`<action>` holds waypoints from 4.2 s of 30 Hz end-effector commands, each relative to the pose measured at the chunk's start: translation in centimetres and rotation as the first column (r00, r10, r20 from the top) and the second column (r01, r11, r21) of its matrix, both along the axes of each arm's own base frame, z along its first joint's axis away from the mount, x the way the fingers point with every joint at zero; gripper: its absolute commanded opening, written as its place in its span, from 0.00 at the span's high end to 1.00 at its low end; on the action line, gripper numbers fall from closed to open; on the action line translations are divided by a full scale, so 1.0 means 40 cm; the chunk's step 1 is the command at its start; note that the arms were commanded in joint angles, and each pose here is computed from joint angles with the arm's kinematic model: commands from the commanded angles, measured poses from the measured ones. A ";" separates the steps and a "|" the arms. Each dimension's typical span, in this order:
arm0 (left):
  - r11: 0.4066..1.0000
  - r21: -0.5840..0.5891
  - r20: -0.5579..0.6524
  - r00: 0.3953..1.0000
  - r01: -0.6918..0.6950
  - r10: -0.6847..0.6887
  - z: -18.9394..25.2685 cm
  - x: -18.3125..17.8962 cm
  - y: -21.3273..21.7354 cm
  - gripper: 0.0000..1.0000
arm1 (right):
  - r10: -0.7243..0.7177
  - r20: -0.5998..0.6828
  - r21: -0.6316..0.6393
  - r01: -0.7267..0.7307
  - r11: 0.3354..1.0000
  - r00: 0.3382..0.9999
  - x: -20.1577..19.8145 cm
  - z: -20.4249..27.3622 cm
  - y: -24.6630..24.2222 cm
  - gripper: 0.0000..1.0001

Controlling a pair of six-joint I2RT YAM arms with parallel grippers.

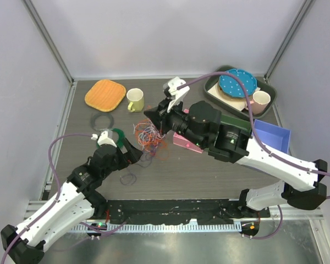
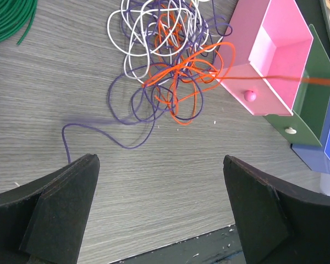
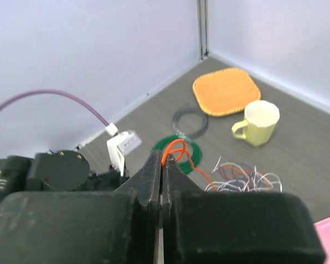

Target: Untangle the cables

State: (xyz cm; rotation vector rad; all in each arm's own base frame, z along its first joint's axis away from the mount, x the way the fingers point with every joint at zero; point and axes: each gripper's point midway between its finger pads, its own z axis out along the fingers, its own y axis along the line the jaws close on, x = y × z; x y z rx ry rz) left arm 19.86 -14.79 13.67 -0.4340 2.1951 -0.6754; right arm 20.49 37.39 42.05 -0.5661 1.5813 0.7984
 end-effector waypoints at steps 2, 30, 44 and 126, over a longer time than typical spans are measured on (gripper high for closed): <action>0.998 -0.037 0.076 0.996 0.054 -0.051 0.045 0.027 -0.039 0.00 | -0.025 0.155 0.081 0.013 0.997 0.988 -0.011 0.204 -0.071 0.99; 0.815 0.219 0.539 0.630 0.536 -0.559 0.263 0.208 -0.350 0.00 | -0.191 0.163 0.255 0.146 0.956 0.968 0.029 0.419 -0.128 0.99; 0.971 0.108 0.643 0.730 0.214 -0.233 0.559 0.283 -0.231 1.00 | -0.406 0.103 0.142 0.391 0.909 0.908 0.091 0.254 -0.251 0.99; 0.811 0.152 0.578 0.615 0.566 -0.537 0.678 0.440 -0.668 1.00 | -0.773 -0.054 -0.009 0.774 0.633 0.632 0.361 -0.336 -0.601 0.99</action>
